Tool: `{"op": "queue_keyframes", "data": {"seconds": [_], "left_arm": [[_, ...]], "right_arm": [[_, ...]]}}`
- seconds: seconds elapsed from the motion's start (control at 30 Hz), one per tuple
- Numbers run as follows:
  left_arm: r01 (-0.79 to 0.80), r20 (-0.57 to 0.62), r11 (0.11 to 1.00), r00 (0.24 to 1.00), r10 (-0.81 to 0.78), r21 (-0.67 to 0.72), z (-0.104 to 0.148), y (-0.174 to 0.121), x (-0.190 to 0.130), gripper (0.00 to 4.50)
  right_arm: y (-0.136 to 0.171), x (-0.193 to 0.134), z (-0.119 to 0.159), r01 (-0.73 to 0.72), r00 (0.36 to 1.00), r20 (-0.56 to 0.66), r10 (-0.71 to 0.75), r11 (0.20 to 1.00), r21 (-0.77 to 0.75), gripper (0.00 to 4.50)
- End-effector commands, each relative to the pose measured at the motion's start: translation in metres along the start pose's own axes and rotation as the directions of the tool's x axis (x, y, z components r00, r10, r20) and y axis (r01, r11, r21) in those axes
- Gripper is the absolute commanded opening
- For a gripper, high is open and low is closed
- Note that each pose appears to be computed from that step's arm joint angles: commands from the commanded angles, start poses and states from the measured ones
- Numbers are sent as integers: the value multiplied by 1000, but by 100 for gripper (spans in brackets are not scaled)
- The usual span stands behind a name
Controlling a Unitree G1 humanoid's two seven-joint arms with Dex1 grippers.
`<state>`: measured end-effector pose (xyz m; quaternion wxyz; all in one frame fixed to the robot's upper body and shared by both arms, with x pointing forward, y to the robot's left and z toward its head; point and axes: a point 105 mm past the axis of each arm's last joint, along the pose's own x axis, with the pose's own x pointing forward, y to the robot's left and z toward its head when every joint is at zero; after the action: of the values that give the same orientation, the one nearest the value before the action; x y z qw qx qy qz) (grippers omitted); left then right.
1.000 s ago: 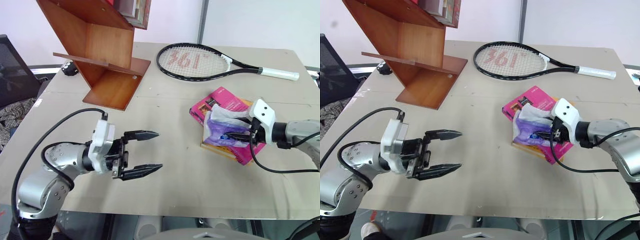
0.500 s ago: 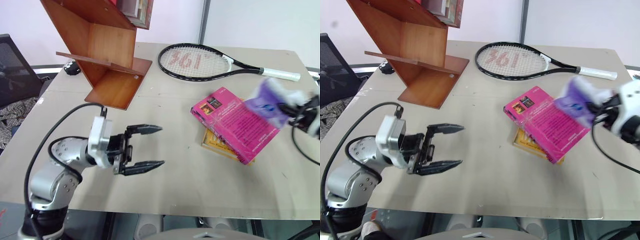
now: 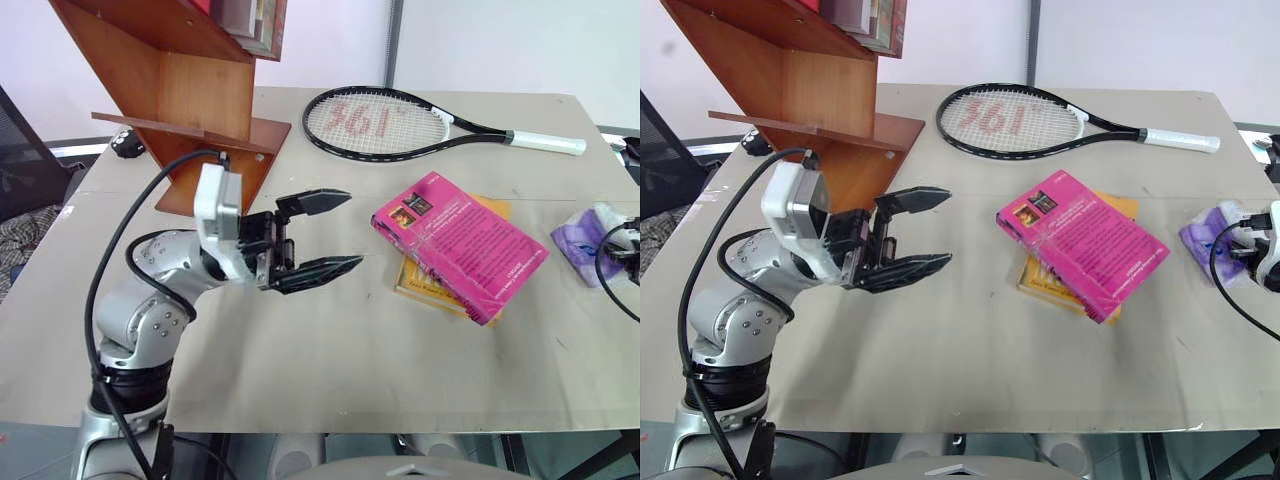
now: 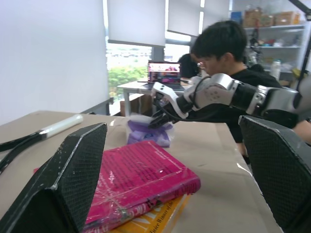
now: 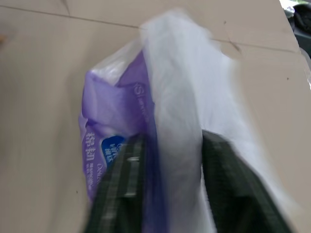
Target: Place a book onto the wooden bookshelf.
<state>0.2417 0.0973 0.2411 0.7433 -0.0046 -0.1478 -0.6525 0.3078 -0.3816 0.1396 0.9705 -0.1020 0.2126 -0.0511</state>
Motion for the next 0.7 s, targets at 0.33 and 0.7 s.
{"op": "queue_keyframes", "data": {"seconds": [0.33,0.7], "left_arm": [[-59,-82,998,995,56,-35,-19,-5,-10,450],[-133,-164,988,979,119,-80,-45,-11,-30,450]], "right_arm": [[70,-86,39,-315,941,84,327,940,-132,152],[111,-71,-9,-391,919,-107,378,908,-149,2]]}}
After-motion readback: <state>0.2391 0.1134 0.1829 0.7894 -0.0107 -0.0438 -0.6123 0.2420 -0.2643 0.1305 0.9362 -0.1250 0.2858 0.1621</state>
